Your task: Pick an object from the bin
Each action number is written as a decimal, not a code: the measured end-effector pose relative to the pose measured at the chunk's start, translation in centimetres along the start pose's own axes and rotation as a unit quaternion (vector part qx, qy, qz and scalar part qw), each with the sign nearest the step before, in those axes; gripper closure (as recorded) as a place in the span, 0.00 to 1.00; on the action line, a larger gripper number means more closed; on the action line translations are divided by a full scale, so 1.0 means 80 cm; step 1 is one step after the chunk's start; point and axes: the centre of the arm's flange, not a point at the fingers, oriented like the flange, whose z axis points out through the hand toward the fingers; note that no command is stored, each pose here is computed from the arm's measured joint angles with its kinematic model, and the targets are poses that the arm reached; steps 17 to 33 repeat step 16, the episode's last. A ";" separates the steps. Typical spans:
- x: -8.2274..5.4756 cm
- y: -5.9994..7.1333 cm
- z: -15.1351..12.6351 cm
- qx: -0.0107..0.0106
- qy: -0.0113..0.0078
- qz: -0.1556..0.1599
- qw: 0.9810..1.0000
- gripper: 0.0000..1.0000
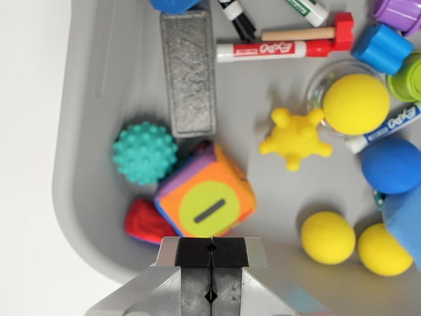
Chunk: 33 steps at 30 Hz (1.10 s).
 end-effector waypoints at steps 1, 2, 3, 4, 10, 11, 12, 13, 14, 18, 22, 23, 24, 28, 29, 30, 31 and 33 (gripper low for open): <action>0.000 0.000 -0.002 0.000 0.000 0.000 1.000 1.00; 0.000 0.000 -0.003 0.000 0.000 0.000 1.000 1.00; 0.000 0.000 -0.006 0.000 0.000 0.000 1.000 1.00; 0.000 0.000 -0.007 0.000 0.000 0.000 1.000 1.00; 0.000 0.000 -0.012 0.000 0.001 0.000 1.000 1.00; 0.000 0.000 -0.012 0.000 0.000 0.000 1.000 1.00; 0.000 0.000 -0.012 0.000 0.001 0.000 1.000 1.00; 0.000 0.000 -0.011 -0.001 0.001 0.000 1.000 1.00; 0.000 0.000 -0.011 -0.001 0.001 0.000 1.000 1.00; 0.000 0.000 -0.011 -0.001 0.001 0.000 1.000 1.00; 0.000 0.000 -0.011 -0.001 0.001 0.000 1.000 1.00; 0.000 0.000 -0.011 -0.001 0.001 0.000 1.000 1.00; 0.000 0.000 -0.011 -0.001 0.001 0.000 1.000 1.00; 0.000 0.000 -0.011 -0.001 0.001 0.000 1.000 1.00; 0.000 0.000 -0.011 -0.001 0.001 0.000 1.000 1.00; 0.000 0.000 -0.011 -0.001 0.001 0.000 1.000 1.00; 0.000 0.000 -0.011 -0.001 0.001 0.000 1.000 1.00; 0.000 0.000 -0.011 -0.001 0.001 0.000 1.000 1.00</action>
